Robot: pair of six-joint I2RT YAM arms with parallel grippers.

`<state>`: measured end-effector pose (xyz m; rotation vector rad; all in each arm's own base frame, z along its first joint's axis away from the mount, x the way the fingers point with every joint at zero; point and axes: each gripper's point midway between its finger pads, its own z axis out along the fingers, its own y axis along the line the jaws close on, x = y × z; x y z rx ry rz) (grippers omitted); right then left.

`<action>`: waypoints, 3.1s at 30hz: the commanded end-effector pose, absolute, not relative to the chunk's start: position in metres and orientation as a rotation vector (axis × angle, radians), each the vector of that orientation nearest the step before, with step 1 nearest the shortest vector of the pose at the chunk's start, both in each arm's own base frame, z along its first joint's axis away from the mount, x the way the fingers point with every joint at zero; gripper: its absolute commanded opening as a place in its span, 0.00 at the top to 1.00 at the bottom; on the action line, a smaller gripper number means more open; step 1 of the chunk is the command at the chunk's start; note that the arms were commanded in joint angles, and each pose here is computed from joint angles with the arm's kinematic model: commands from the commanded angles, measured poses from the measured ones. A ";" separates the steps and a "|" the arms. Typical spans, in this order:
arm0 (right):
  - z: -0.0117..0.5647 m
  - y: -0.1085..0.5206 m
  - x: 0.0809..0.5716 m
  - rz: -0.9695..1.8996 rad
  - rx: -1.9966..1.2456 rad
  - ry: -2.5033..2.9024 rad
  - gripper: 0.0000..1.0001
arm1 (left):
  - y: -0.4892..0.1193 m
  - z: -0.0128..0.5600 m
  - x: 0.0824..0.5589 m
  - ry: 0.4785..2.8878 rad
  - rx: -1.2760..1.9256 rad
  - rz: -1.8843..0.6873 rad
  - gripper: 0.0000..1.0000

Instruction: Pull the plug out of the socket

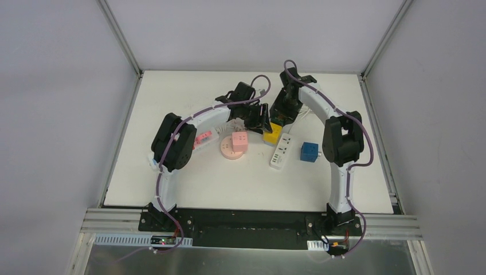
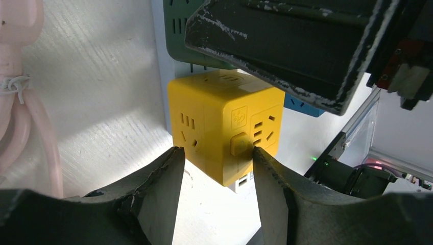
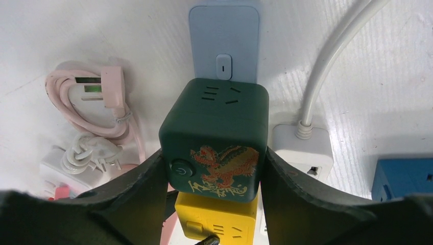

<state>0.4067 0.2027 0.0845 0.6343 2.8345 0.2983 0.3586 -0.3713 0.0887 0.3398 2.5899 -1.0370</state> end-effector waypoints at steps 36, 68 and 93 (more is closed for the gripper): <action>0.126 0.235 0.417 0.503 0.458 2.643 1.00 | -0.343 0.028 0.351 2.661 0.354 -0.784 0.67; 0.107 0.206 0.412 0.158 0.402 2.719 1.00 | -0.337 0.020 0.356 2.713 0.363 -0.704 0.69; 0.128 0.190 0.425 0.185 0.517 2.806 1.00 | -0.333 0.012 0.354 2.753 0.316 -0.668 0.70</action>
